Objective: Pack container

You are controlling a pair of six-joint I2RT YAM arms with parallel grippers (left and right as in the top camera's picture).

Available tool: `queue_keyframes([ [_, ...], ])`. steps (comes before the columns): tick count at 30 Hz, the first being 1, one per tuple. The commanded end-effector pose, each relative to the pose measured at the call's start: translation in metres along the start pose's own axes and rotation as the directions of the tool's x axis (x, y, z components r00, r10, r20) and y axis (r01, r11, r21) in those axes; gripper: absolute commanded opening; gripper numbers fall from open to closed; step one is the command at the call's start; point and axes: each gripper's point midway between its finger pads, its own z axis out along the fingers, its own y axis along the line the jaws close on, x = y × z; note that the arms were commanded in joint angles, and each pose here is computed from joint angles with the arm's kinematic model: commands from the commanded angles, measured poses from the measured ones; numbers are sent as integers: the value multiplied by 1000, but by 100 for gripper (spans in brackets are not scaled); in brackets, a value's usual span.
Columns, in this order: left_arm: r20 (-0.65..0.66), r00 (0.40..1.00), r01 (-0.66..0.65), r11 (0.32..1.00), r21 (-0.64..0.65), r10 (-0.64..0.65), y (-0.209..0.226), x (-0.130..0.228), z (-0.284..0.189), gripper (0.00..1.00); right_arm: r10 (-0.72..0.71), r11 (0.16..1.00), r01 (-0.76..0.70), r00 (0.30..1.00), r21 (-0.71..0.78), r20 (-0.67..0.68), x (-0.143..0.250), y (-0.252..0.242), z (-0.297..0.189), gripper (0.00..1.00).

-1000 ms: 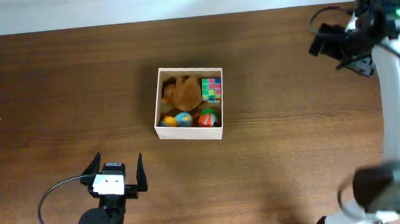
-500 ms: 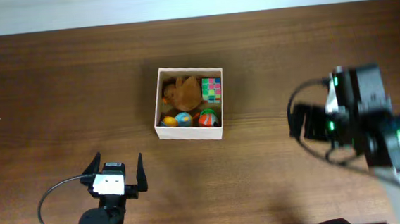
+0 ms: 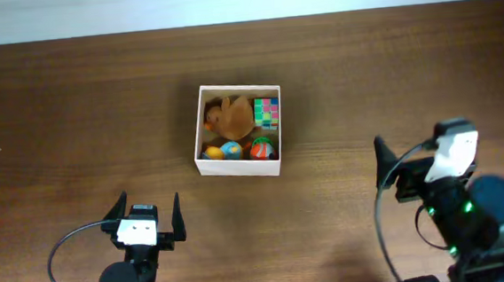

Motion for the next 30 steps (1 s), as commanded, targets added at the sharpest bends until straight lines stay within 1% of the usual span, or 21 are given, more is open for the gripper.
queue_keyframes([
  [1,7,1000,-19,1000,-6,19,1,0,0,99,-197,980,197,980,1,27,31,0,4,99],
  [6,7,1000,-19,1000,-6,19,1,0,0,99,-214,977,214,976,1,50,77,2,8,99],
  [10,7,1000,-19,1000,-6,19,1,0,0,99,-215,977,215,974,0,71,102,4,7,99],
  [15,7,1000,-19,1000,-6,19,1,0,0,99,-216,976,216,971,7,99,122,4,8,99],
  [23,7,1000,-19,1000,-6,19,1,0,0,99,-213,976,215,975,-19,59,143,7,16,99],
  [27,7,1000,-19,1000,-6,19,1,0,0,99,-209,977,210,978,-33,20,161,8,22,99],
  [30,7,1000,-19,1000,-6,19,1,0,0,99,-209,977,210,978,-39,22,161,9,22,99],
])
